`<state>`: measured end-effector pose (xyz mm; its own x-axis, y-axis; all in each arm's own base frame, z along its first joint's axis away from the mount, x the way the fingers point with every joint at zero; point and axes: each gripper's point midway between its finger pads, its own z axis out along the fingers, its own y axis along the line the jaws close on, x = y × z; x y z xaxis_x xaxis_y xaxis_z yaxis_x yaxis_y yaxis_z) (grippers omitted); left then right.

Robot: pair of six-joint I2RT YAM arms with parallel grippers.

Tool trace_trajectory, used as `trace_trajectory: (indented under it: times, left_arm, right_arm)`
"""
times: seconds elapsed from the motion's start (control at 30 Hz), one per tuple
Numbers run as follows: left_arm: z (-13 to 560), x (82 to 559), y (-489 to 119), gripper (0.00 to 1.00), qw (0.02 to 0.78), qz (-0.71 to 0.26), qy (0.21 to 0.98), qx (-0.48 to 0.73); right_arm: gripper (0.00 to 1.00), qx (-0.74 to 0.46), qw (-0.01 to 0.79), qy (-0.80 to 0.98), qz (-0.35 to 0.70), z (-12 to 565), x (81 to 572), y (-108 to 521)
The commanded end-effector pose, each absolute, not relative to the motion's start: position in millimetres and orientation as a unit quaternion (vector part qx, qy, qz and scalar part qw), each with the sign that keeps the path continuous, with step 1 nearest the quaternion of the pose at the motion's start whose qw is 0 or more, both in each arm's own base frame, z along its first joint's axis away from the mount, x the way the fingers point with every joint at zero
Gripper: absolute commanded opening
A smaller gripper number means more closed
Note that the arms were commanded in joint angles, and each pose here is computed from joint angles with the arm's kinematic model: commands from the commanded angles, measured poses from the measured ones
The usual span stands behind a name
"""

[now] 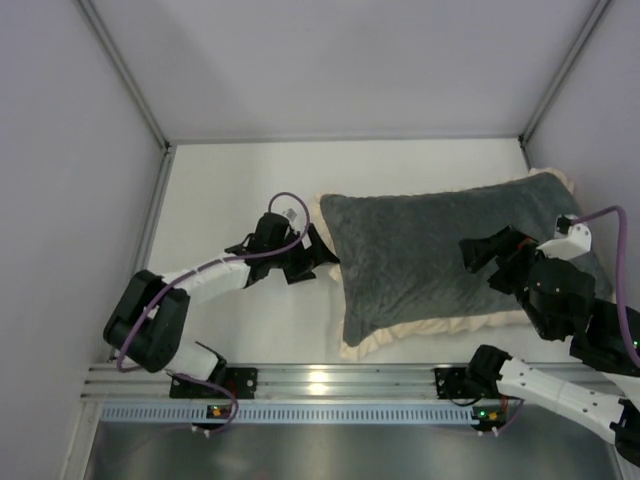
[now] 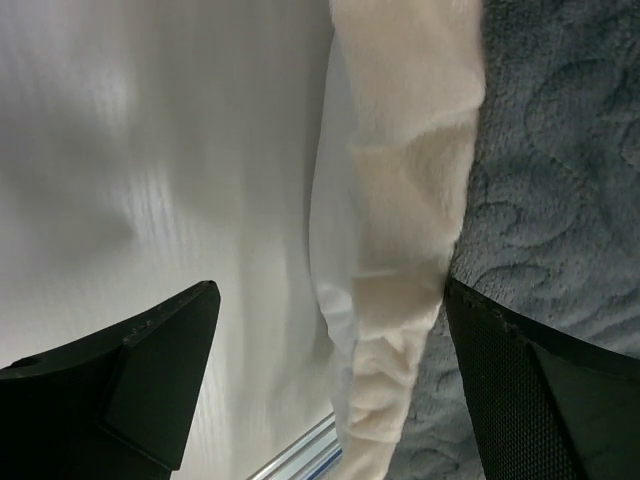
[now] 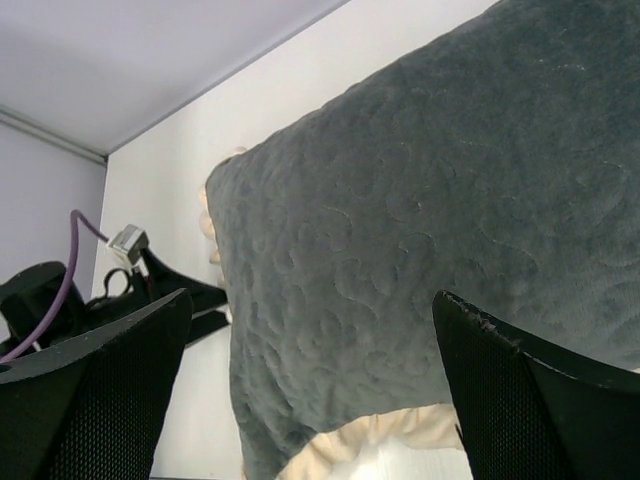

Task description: Remove the pillowcase from the pillow

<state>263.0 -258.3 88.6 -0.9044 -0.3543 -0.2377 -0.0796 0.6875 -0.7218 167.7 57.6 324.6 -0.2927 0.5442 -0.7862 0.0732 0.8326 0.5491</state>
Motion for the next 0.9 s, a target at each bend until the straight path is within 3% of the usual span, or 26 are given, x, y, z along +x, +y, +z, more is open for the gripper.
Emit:
trace_trajectory:
  times: [0.0,0.07,0.17,0.2,0.27,0.3,0.33,0.53,0.73,0.87]
  left_arm:
    - [124,285,-293,0.96,0.231,-0.486,0.839,-0.082]
    - [119,293,-297,0.95,0.236,-0.493,0.833,-0.086]
    - [107,303,-308,0.76,0.22,-0.495,0.836,-0.085]
    - [108,306,-310,0.58,0.222,-0.503,0.831,-0.085]
    - [106,309,-313,0.35,0.22,-0.512,0.825,-0.093]
    - [106,311,-313,0.08,0.222,-0.512,0.824,-0.095]
    - [105,311,-313,0.0,0.222,-0.51,0.825,-0.096]
    - [103,316,-254,0.0,0.262,-0.443,0.844,-0.15]
    - [147,347,-125,0.0,0.311,-0.369,0.849,-0.216]
    - [155,341,-49,0.0,0.311,-0.333,0.844,-0.283]
  right_arm:
    - [0.99,0.176,0.557,0.786,0.204,326,168,63]
    - [1.0,0.17,0.556,0.787,0.205,327,168,65]
    - [0.99,0.169,0.56,0.783,0.211,329,168,64]
    - [0.99,0.167,0.562,0.782,0.212,330,168,65]
    - [0.99,0.168,0.564,0.779,0.216,329,168,65]
    - [0.99,0.166,0.563,0.781,0.214,326,168,65]
    - [0.99,0.163,0.563,0.781,0.216,326,168,67]
    - [0.99,0.146,0.55,0.799,0.195,308,173,76]
    - [0.99,0.125,0.527,0.823,0.171,281,182,95]
    - [1.0,0.12,0.52,0.828,0.174,271,188,107]
